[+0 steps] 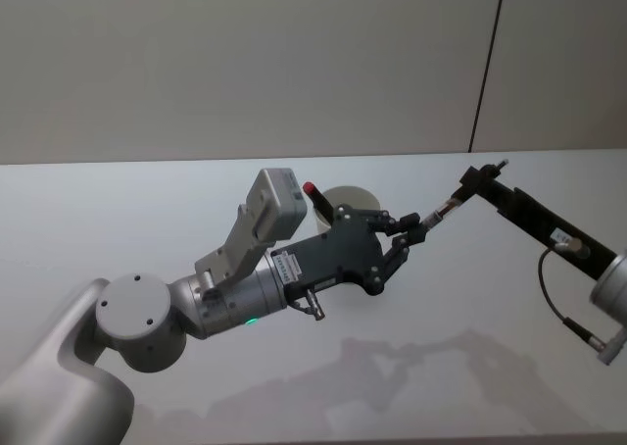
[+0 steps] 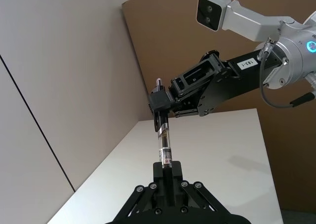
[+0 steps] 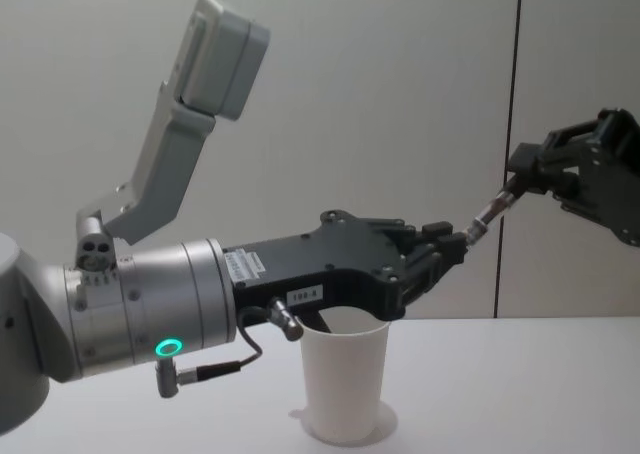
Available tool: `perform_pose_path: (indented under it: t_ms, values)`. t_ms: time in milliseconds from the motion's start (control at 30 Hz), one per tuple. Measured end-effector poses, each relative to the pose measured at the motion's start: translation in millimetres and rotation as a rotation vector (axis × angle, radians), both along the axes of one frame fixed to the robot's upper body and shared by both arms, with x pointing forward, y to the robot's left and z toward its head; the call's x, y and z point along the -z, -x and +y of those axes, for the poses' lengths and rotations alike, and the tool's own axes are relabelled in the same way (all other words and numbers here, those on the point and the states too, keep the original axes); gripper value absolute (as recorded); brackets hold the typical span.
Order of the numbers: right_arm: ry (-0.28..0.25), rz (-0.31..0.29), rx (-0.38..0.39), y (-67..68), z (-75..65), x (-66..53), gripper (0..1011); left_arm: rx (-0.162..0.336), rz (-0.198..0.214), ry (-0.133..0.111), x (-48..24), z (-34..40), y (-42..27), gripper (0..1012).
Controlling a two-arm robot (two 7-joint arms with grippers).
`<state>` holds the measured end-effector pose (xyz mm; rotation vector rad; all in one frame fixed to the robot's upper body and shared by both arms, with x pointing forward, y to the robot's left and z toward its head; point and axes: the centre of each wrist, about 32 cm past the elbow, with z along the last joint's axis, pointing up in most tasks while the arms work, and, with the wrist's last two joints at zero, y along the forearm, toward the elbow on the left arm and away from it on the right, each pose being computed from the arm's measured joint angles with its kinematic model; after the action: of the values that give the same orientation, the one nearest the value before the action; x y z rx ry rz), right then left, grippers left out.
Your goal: Place the pen into the pen holder.
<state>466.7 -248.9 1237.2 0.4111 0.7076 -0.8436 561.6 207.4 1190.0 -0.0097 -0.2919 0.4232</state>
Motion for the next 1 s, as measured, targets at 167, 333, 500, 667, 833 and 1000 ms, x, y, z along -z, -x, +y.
perform_pose_path:
  t_ms: [167,333,500,667,833,1000]
  values:
    - [0.001,-0.009,0.002,0.5,0.2,-0.3,134,0.0,0.0,-0.004,0.1,0.1,0.0,191]
    - [0.005,-0.014,0.005,0.8,0.3,-0.1,134,0.0,0.0,-0.004,0.1,0.2,0.0,340]
    - [0.012,-0.024,0.008,1.1,0.4,0.0,134,0.0,0.0,-0.003,0.1,0.1,0.0,502]
    - [0.029,-0.043,0.012,0.9,0.1,-0.3,134,0.0,0.0,-0.003,0.1,0.1,0.0,644]
    - [0.066,-0.083,0.014,-1.8,-1.5,-1.0,134,0.0,0.0,-0.003,0.1,0.1,0.0,812]
    - [0.117,-0.14,0.008,-7.6,-4.5,-1.5,134,-0.001,0.0,-0.003,0.1,0.1,0.0,954]
